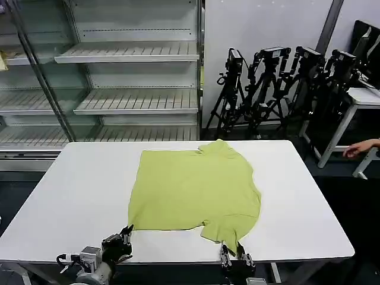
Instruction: Fold and organize the clothes.
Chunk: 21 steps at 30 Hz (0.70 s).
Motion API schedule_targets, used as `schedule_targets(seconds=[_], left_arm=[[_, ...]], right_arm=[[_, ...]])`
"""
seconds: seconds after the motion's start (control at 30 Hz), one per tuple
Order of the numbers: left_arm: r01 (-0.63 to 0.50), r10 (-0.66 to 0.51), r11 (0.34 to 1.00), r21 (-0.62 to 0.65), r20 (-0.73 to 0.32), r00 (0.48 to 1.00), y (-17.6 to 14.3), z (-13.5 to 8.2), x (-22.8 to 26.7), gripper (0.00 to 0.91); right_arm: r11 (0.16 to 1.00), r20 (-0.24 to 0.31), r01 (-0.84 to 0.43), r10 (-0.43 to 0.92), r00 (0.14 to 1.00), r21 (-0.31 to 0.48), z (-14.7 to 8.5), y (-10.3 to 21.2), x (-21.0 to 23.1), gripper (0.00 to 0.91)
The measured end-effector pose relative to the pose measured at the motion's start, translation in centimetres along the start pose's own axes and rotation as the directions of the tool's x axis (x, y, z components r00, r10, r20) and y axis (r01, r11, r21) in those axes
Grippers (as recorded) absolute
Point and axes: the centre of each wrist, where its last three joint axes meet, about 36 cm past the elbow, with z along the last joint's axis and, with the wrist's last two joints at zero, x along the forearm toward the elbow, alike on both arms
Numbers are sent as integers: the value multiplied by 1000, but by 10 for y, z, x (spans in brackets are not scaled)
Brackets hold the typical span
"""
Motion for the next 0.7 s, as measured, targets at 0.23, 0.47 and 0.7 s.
schedule_targets(seconds=[0.23, 0.47, 0.7], left_arm=[[2, -2, 1000, 9, 13, 1000, 0, -4, 9, 20], [3, -4, 1000, 21, 47, 999, -4, -13, 27, 20], [-2, 1, 1000, 19, 81, 997, -8, -24, 51, 20]], right_arm=[[1000, 24, 10, -10, 1000, 9, -2, -5, 17, 0], [1000, 62, 7, -8, 998, 18, -14, -13, 40, 0], [1000, 101, 9, -11, 995, 21, -30, -24, 63, 0]])
